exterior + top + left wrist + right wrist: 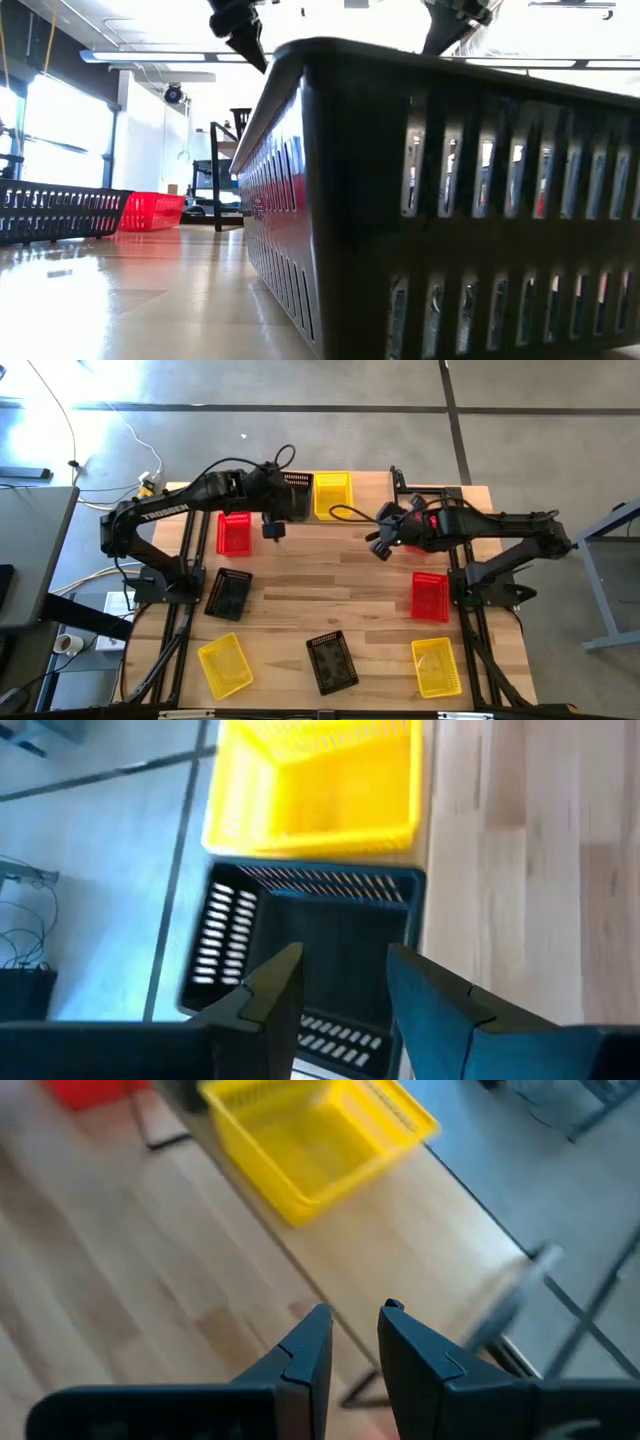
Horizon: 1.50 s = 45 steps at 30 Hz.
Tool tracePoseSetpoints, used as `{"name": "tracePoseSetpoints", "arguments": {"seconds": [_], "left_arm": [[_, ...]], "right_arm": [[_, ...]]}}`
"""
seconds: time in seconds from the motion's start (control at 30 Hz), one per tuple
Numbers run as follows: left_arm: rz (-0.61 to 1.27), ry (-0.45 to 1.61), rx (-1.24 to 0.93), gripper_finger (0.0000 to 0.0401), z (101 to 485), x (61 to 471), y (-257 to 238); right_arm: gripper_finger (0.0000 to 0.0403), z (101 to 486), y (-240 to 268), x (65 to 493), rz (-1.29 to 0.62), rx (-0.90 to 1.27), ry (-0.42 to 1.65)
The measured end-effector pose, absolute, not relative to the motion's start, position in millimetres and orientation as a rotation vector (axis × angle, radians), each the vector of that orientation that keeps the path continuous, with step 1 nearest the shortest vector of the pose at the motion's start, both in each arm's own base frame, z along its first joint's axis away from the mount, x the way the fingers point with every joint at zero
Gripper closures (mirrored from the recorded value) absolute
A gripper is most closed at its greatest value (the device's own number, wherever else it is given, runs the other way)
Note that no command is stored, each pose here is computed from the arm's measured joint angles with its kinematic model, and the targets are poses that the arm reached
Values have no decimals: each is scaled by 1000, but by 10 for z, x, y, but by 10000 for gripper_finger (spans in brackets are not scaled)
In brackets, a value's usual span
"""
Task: Stack baskets on shelf by color
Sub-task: Put the top right red bin on the shelf
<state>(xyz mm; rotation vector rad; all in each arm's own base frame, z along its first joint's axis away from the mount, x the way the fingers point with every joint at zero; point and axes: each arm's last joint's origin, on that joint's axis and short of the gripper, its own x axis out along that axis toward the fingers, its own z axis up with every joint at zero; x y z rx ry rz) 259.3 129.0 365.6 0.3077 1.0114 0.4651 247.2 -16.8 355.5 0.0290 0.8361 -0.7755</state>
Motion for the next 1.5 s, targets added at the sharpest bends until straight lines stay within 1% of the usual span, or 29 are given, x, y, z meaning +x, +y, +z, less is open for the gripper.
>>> {"name": "tracePoseSetpoints", "arguments": {"seconds": [0.13, 0.33, 0.67, 0.77, 0.87, 1.1, 1.37, 1.5], "left_arm": [[484, 956, 312, 268, 3822, 2590, 1287], [502, 908, 321, 266, 3967, 2581, 1284], [546, 915, 338, 269, 3990, 2571, 1294], [547, 914, 337, 269, 3990, 2571, 1294], [547, 914, 336, 270, 3990, 2571, 1294], [551, 911, 329, 270, 3990, 2572, 1294], [569, 899, 292, 270, 3990, 2571, 1294], [570, 898, 292, 270, 3990, 2571, 1295]], "right_arm": [[330, 3512, -289, 2299, -818, 44, 889], [330, 3267, -433, 2002, -787, 161, 962], [330, 3013, -619, 1634, -616, 345, 1025], [330, 2888, -699, 1597, -593, 395, 1069], [330, 2741, -771, 1577, -608, 419, 1128], [326, 2520, -784, 1575, -550, 350, 1245], [288, 2298, -804, 1598, -544, 286, 1347], [284, 2165, -808, 1602, -550, 284, 1382]]}}
